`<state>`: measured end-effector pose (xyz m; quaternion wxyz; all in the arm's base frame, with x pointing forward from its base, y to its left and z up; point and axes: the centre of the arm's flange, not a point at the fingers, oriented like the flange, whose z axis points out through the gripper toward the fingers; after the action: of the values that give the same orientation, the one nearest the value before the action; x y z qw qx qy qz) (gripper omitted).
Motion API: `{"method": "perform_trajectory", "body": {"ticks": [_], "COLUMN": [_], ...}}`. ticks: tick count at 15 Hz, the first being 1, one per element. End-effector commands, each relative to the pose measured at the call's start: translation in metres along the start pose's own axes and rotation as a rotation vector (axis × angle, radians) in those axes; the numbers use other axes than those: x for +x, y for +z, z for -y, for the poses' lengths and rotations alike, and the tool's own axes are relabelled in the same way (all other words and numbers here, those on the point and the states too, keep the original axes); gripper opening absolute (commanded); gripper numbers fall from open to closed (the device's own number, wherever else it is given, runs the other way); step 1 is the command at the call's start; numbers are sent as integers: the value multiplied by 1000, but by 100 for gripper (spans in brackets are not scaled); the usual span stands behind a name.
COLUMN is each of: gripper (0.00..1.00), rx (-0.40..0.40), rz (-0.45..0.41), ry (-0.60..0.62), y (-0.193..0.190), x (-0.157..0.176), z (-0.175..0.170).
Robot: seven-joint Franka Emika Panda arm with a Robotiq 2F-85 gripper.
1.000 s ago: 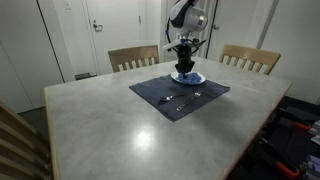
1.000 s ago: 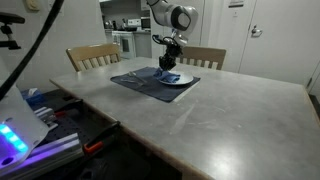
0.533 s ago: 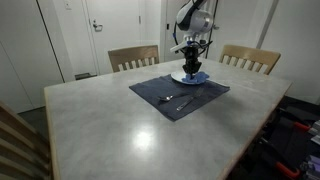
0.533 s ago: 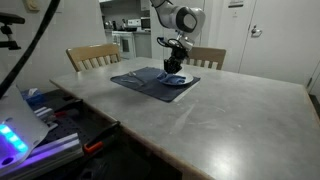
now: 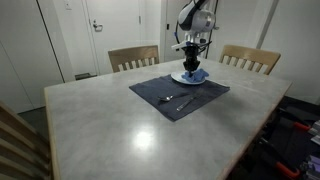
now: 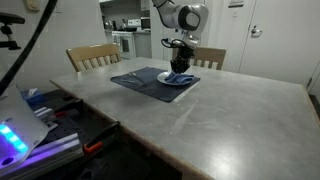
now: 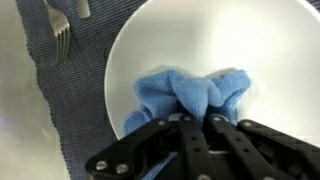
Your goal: Use the blue towel to wipe the plate
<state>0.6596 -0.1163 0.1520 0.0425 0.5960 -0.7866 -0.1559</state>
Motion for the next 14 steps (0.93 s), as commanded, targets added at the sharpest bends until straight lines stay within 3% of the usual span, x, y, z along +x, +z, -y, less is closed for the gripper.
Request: {"method": "perform_trajectory", "body": {"ticks": [1, 7, 14], "gripper": [2, 2, 2], "rx": [100, 161, 40], "rz": [-28, -30, 12], "ry": [40, 48, -72], "y": [3, 7, 6], "x": [-3, -23, -47], "z": [12, 22, 6]}}
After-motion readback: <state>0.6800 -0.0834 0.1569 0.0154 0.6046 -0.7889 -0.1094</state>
